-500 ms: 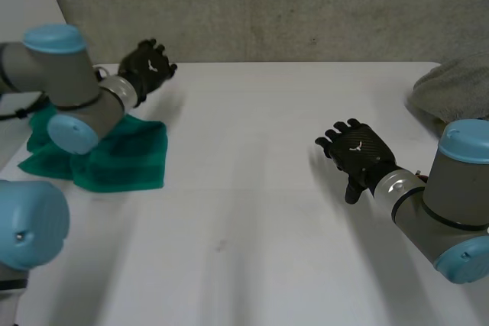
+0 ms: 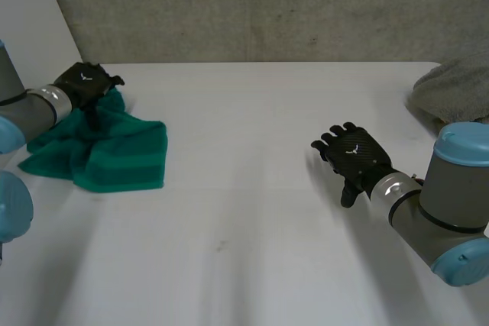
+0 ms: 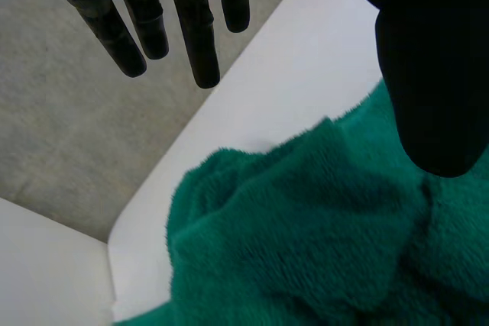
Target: Fold the laundry.
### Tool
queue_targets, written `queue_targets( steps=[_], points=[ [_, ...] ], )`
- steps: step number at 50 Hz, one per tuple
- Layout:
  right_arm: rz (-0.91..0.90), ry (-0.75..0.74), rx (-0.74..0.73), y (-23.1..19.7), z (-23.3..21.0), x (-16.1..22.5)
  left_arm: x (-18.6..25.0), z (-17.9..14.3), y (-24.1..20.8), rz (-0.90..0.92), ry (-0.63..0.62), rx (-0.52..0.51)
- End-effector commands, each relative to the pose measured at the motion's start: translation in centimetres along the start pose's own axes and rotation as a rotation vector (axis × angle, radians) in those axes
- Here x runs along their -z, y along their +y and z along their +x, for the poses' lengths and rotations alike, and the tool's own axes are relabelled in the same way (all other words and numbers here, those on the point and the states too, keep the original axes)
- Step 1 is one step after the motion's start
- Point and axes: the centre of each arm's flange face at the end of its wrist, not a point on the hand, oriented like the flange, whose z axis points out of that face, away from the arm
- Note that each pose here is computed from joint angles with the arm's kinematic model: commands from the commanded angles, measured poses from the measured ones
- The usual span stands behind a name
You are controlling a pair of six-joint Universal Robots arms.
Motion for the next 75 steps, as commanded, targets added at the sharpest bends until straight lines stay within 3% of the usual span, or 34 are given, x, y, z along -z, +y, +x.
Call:
queue_targets(
  steps=[1, 13, 30, 35, 38, 47, 52, 57, 64, 70, 75],
  points=[
    [-0.004, -0.004, 0.002, 0.2, -0.1, -0.1, -1.1, 0.7, 1.3, 0.005, -0.018, -0.071],
    [-0.014, -0.007, 0.007, 0.5, -0.2, -0.2, -2.5, 2.2, 3.8, -0.035, -0.044, -0.236],
    [-0.023, -0.005, 0.012, 0.8, -0.3, -0.4, -3.1, 3.5, 4.4, -0.027, -0.029, -0.382],
    [-0.025, -0.002, 0.016, 0.8, -0.2, -0.4, -3.2, 3.5, 2.9, -0.001, -0.057, -0.442],
    [-0.025, 0.000, 0.018, 0.8, -0.1, -0.4, -2.2, 2.9, -0.7, 0.047, -0.084, -0.448],
    [-0.022, 0.005, 0.013, 0.7, 0.1, -0.3, 4.1, 1.5, -13.8, 0.303, -0.099, -0.196],
    [-0.015, 0.036, 0.000, 0.5, 1.4, -0.3, 11.3, 2.6, -22.2, 0.471, -0.050, 0.008],
    [-0.012, 0.058, -0.027, 0.1, 2.3, -0.2, 16.6, 4.4, -26.8, 0.596, 0.023, 0.180],
    [-0.010, 0.105, -0.103, -0.5, 4.5, 0.0, 19.5, 8.5, -28.0, 0.557, 0.143, 0.407],
    [-0.003, 0.151, -0.178, -0.9, 6.7, 0.1, 18.1, 12.3, -25.8, 0.427, 0.147, 0.426],
    [-0.030, 0.183, -0.244, -1.0, 8.4, 0.3, 14.3, 17.8, -20.0, 0.179, 0.175, 0.415]
  ],
)
